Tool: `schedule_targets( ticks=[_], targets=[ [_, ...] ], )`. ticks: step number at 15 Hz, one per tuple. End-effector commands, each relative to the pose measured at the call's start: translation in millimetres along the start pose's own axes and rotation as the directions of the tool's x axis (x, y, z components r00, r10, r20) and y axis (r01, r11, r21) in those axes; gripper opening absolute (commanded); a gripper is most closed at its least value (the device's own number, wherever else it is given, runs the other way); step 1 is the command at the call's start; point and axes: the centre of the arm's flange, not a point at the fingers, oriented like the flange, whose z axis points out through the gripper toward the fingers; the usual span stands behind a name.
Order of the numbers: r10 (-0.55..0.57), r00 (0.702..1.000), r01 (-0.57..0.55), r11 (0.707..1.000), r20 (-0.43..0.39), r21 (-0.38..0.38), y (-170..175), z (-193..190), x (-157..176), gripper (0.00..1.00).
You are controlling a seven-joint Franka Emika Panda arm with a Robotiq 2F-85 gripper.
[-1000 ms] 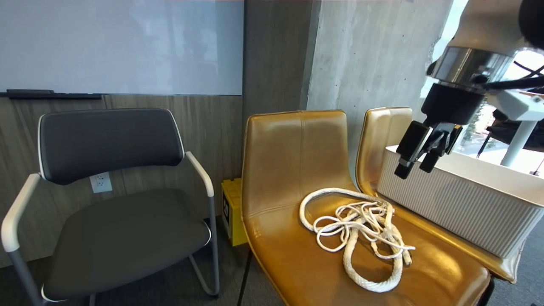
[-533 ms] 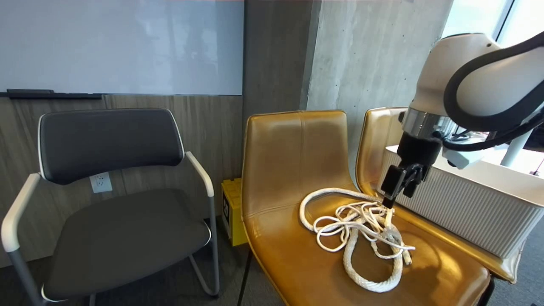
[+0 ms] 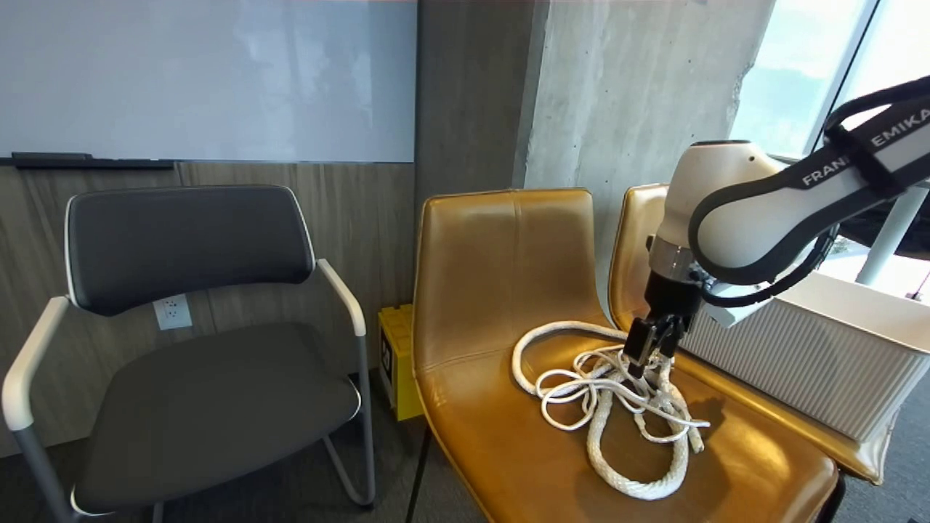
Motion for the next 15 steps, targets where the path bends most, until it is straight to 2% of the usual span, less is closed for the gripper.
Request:
schedule_targets(
  ticks=[1,5,6,7,15],
  targets=[
    [-0.01,1.0,0.01,1.0,0.017,-0.01,-3,30,21,1.0],
    [-0.017,0.999,0.018,1.0,0.043,-0.02,-12,60,16,1.0],
    [-0.021,0.999,0.022,1.0,0.05,-0.022,-16,65,13,0.75],
    [-0.025,0.998,0.027,0.999,0.057,-0.022,-19,70,11,0.74],
    [-0.06,0.995,0.063,0.998,0.077,-0.028,-40,57,-12,0.12]
  ],
)
